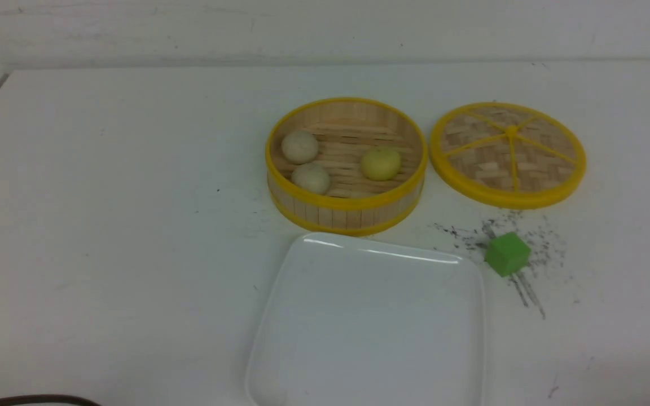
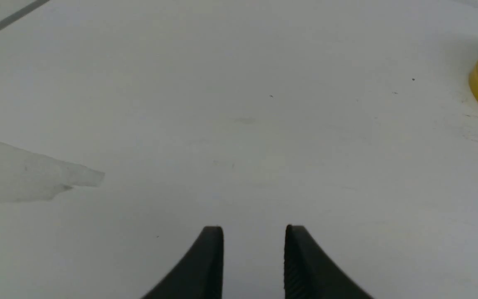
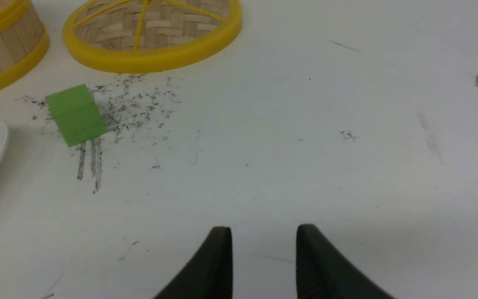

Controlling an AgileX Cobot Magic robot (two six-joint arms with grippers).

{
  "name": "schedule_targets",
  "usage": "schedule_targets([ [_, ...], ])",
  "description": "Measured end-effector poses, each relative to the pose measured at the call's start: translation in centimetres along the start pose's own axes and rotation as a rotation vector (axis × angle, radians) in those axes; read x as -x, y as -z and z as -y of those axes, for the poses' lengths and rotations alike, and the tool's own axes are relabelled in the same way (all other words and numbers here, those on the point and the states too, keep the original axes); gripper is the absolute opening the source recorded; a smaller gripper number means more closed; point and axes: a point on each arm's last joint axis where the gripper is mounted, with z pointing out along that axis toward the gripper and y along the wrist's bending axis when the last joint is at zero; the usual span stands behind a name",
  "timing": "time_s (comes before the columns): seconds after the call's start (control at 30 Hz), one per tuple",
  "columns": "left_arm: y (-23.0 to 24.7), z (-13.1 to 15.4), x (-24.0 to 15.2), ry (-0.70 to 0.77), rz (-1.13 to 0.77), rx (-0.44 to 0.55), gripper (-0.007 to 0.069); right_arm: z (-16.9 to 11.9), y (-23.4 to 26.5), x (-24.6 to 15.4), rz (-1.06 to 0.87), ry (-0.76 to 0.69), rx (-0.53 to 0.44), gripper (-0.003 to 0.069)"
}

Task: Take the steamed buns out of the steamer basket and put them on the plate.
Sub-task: Use the right arm to grab the steamed stuffed bun that is closest to it

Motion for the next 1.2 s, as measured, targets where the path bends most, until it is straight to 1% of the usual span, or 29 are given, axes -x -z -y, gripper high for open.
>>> schedule_targets([
  [0.7, 0.0, 0.0, 0.0, 0.0, 0.0, 0.0, 0.0242, 0.0, 0.0, 0.0, 0.0, 0.001, 0.0, 0.0239],
  [0.9, 0.0, 0.0, 0.0, 0.0, 0.0, 0.0, 0.0242, 0.1, 0.0, 0.0, 0.007, 0.023, -0.009, 0.0239],
  [1.1, 0.0, 0.0, 0.0, 0.0, 0.0, 0.0, 0.0242, 0.0, -0.1, 0.4, 0.067, 0.019, -0.002, 0.0239],
  [1.13, 0.0, 0.0, 0.0, 0.0, 0.0, 0.0, 0.0242, -0.1, 0.0, 0.8, 0.11, -0.008, 0.0, 0.0239],
  [1.17, 0.0, 0.0, 0.0, 0.0, 0.0, 0.0, 0.0242, -0.1, 0.0, 0.8, 0.113, -0.01, 0.01, 0.0239],
  [1.2, 0.0, 0.0, 0.0, 0.0, 0.0, 0.0, 0.0242, -0.2, 0.0, 1.1, 0.141, -0.058, 0.026, 0.0239],
])
